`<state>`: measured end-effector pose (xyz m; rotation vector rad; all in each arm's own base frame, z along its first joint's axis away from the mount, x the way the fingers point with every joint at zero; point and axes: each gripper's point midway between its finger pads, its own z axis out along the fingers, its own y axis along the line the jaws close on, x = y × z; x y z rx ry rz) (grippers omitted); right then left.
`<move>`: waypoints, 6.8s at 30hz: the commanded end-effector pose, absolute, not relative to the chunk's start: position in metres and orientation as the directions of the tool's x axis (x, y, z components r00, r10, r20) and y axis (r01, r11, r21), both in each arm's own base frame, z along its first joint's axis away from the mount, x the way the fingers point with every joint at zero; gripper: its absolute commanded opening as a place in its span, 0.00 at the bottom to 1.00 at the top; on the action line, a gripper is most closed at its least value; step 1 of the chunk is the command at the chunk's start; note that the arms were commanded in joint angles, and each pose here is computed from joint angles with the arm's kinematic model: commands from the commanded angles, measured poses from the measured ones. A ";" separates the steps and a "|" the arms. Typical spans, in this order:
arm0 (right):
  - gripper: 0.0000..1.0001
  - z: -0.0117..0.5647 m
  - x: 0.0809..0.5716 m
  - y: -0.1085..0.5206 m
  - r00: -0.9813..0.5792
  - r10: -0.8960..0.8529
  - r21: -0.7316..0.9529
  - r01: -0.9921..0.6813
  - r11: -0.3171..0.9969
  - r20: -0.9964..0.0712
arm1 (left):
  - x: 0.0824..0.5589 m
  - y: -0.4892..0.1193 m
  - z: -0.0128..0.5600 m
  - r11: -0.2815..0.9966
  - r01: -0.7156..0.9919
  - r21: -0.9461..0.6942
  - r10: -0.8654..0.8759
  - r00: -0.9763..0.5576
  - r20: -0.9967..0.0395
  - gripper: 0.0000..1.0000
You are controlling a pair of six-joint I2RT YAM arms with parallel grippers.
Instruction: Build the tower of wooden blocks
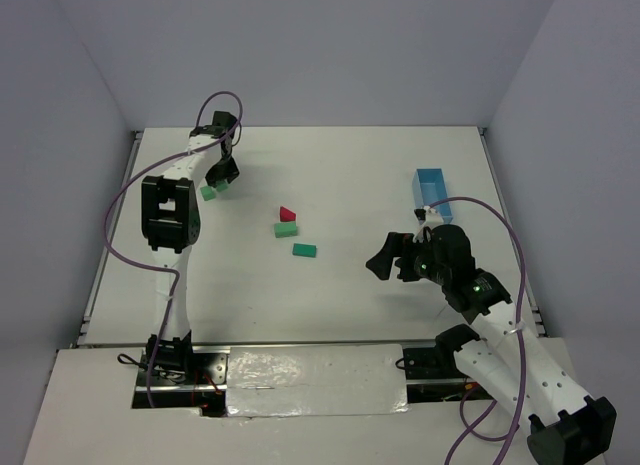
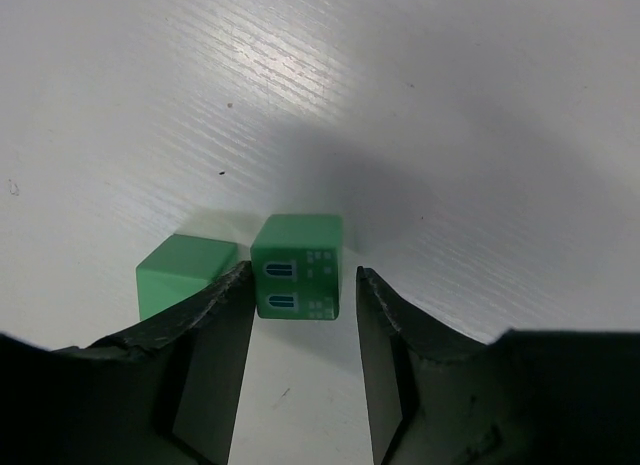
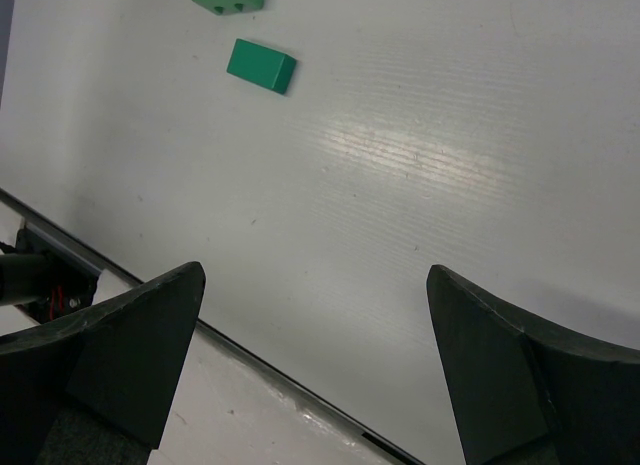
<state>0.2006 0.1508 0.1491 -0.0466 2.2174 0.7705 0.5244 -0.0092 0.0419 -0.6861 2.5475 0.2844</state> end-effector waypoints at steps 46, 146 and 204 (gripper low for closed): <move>0.99 0.153 0.203 0.157 -0.685 0.185 0.513 -0.312 0.799 -0.705 | 0.518 -0.021 0.072 0.871 -0.492 0.004 -0.417 -0.743 -0.524 0.56; 0.99 0.150 0.201 0.162 -0.699 0.166 0.524 -0.335 0.783 -0.696 | 0.508 0.004 0.050 0.903 -0.425 -0.067 -0.409 -0.798 -0.443 0.68; 1.00 0.147 0.202 0.163 -0.709 0.162 0.526 -0.329 0.784 -0.686 | 0.523 -0.013 0.053 0.943 -0.320 -0.096 -0.328 -0.836 -0.439 0.88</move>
